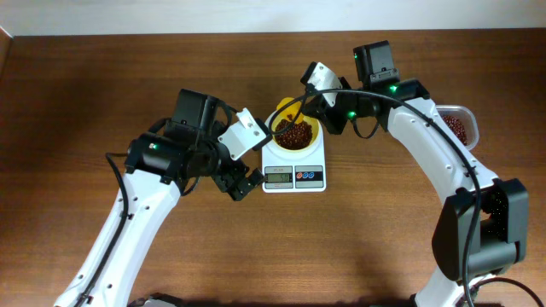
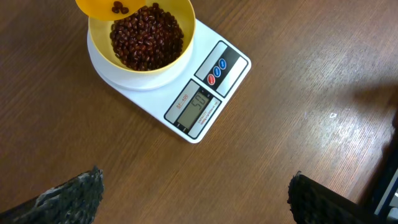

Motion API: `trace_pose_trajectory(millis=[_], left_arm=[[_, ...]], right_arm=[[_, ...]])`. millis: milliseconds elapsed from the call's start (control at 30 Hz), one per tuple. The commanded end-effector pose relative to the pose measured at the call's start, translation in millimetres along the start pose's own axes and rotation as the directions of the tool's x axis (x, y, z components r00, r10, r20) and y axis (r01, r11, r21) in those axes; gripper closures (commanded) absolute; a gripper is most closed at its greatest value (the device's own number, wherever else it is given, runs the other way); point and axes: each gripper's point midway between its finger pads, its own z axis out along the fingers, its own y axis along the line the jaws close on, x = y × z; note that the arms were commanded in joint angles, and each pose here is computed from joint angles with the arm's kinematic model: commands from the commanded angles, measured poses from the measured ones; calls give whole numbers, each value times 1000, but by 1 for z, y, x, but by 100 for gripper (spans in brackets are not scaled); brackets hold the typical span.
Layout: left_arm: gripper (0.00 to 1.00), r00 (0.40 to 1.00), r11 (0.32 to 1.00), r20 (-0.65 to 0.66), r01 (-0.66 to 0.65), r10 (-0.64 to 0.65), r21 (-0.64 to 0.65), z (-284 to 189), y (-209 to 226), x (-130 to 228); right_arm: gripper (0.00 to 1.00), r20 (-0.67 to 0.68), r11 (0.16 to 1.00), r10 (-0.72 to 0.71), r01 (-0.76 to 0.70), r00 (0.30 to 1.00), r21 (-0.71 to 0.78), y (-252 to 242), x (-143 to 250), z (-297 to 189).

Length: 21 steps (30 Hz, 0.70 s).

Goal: Scoop item into bowl and weigh 50g on scale
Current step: 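Move the empty scoop with the right gripper back to the bean container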

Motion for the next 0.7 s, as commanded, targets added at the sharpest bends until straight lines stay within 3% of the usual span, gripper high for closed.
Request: trace_pose_trajectory(millis=[0, 100, 233, 300, 400, 500, 533, 567, 667], left_arm=[[1, 1000, 1000, 10, 5, -5, 11, -1, -3, 0], [1, 1000, 1000, 10, 5, -5, 11, -1, -3, 0], [1, 1000, 1000, 10, 5, -5, 11, -1, -3, 0], [1, 1000, 1000, 10, 5, -5, 11, -1, -3, 0], [1, 1000, 1000, 10, 5, -5, 11, -1, -3, 0], [1, 1000, 1000, 10, 5, -5, 11, -1, -3, 0], [1, 1000, 1000, 10, 5, -5, 11, -1, -3, 0], [1, 1000, 1000, 10, 5, -5, 11, -1, -3, 0], [1, 1000, 1000, 10, 5, -5, 11, -1, -3, 0]], right_arm=[[96, 34, 1000, -3, 3, 999, -1, -1, -12, -8], [96, 39, 999, 34, -34, 999, 3, -3, -13, -8], [96, 139, 934, 345, -354, 928, 45, -36, -21, -26], [96, 218, 898, 416, -436, 883, 52, -53, -33, -35], [96, 322, 855, 476, -517, 818, 51, -75, -48, -50], [96, 335, 840, 512, -543, 791, 0, -76, -48, -58], [96, 360, 773, 603, -633, 712, -42, -84, -50, -66], [96, 400, 658, 714, -745, 575, -103, -98, -53, -80], [96, 443, 579, 764, -802, 469, -148, -115, -54, -97]])
